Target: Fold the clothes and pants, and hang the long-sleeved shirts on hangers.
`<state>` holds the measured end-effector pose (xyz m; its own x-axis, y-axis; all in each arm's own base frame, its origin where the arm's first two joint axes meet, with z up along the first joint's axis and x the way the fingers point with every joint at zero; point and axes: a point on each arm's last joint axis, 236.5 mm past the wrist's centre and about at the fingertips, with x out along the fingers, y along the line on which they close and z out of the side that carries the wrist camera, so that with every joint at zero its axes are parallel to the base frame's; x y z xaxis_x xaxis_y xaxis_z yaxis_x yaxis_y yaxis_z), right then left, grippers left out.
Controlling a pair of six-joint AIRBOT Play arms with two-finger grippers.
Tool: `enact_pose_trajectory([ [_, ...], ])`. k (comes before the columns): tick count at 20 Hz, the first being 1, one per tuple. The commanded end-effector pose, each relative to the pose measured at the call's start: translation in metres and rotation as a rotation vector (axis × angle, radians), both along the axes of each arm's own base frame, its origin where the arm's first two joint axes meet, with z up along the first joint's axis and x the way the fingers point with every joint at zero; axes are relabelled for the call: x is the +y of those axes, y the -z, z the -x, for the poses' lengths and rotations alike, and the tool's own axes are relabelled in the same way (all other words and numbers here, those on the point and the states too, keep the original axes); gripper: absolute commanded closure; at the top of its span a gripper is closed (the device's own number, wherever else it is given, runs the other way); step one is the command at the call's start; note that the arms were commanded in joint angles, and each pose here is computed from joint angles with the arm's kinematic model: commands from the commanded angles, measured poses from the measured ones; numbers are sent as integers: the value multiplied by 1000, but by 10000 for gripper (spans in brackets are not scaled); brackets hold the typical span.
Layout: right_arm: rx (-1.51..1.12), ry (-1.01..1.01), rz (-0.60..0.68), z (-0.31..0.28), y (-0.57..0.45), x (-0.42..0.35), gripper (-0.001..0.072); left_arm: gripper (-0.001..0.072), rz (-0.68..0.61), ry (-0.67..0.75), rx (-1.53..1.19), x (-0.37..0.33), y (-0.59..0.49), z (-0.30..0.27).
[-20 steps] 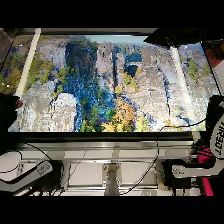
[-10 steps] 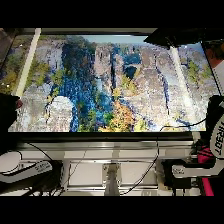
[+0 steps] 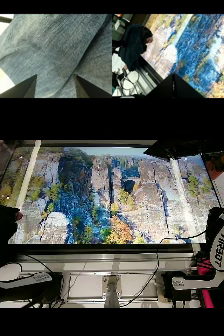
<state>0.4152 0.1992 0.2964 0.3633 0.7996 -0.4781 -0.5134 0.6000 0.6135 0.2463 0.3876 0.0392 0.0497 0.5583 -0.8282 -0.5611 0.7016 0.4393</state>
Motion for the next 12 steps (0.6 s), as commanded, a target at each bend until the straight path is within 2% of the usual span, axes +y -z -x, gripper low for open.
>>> enact_pose_trajectory([
  [1, 1, -1, -1, 0, 0, 1, 675, 207, -8, 14, 36, 9, 11, 2],
  [4, 2, -1, -2, 0, 0, 1, 674, 232, -45, 28, 17, 18, 10, -6],
  [5, 2, -1, -2, 0, 0, 1, 675, 284, -51, 31, 9, 19, 10, -8],
  [7, 2, -1, -2, 0, 0, 1, 674, 525, -53, 34, 6, 20, 10, -9],
  [8, 2, -1, -2, 0, 0, 1, 674, 586, -53, 34, 6, 20, 11, -9],
  [10, 1, -1, -2, 0, 0, 1, 675, 601, -56, 38, 3, 21, 12, -11],
  [11, 1, -1, -2, 0, 0, 1, 675, 701, -54, 38, 4, 21, 13, -11],
  [12, 2, -1, -2, 0, 0, 1, 674, 697, -52, 37, 1, 21, 13, -12],
])
